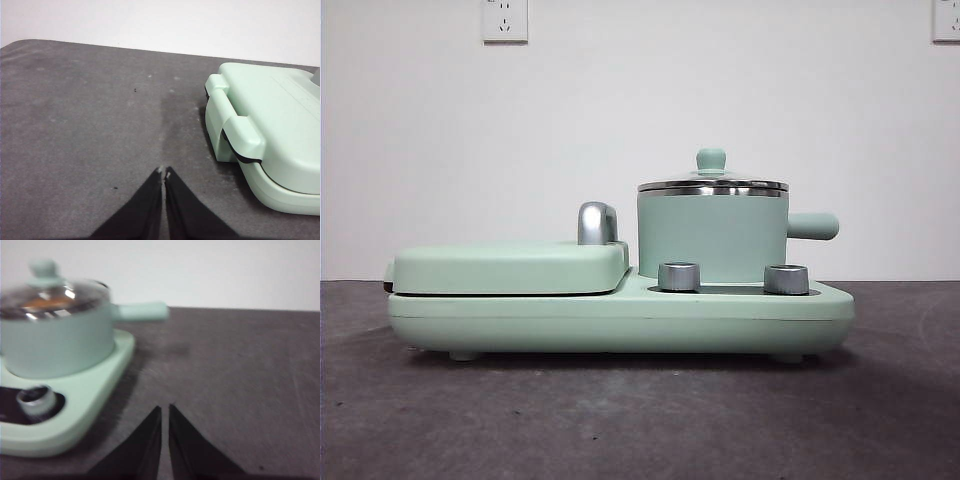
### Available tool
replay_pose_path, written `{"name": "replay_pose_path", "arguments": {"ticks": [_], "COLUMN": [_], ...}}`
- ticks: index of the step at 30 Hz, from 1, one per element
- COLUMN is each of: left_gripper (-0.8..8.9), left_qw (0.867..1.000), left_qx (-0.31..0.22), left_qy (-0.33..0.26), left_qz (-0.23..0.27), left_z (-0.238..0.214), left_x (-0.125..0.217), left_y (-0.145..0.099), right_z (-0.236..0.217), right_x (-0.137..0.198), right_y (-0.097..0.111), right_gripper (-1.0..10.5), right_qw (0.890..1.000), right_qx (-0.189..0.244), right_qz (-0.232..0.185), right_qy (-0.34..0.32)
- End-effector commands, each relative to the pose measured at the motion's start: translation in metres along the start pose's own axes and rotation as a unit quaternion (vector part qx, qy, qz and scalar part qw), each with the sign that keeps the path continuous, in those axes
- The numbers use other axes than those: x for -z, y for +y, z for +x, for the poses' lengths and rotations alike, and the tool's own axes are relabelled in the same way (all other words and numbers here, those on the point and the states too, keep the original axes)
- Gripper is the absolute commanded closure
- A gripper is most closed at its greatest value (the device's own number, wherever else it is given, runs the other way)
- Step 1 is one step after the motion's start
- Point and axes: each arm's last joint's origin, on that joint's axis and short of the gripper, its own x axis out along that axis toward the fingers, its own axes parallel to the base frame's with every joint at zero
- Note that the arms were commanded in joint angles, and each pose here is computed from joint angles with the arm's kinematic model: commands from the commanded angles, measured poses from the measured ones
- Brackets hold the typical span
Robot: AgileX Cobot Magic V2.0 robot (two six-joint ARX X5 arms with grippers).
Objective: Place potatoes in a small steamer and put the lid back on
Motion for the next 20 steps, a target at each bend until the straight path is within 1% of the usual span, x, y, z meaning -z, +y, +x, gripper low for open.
{"name": "replay_pose_path", "arguments": {"ticks": [1, 4, 6, 20], "left_gripper": [8.05, 8.05, 8.05, 8.05], "left_qw": [1.0, 1.0, 1.0, 1.0], "left_qx": [-0.002, -0.002, -0.002, -0.002], "left_qy": [0.013, 0.013, 0.013, 0.013], "left_qz": [0.003, 0.003, 0.003, 0.003], "left_z": [0.0019, 0.0019, 0.0019, 0.0019], "left_x": [0.0071, 0.0071, 0.0071, 0.007], "left_y": [0.0009, 0.0009, 0.0009, 0.0009], "right_z": [-0.0016, -0.0035, -0.0043, -0.0055], "right_x": [0.0059, 0.0136, 0.0155, 0.0077], "right_y": [-0.0014, -0.003, -0.0038, -0.0039], "right_gripper": [9.2, 9.2, 9.2, 9.2], "right_qw": [1.0, 0.999, 0.998, 1.0], "right_qx": [0.011, 0.019, 0.023, 0.023], "right_qz": [-0.008, -0.005, -0.004, -0.009], "right_qy": [0.005, 0.042, 0.051, 0.007]}}
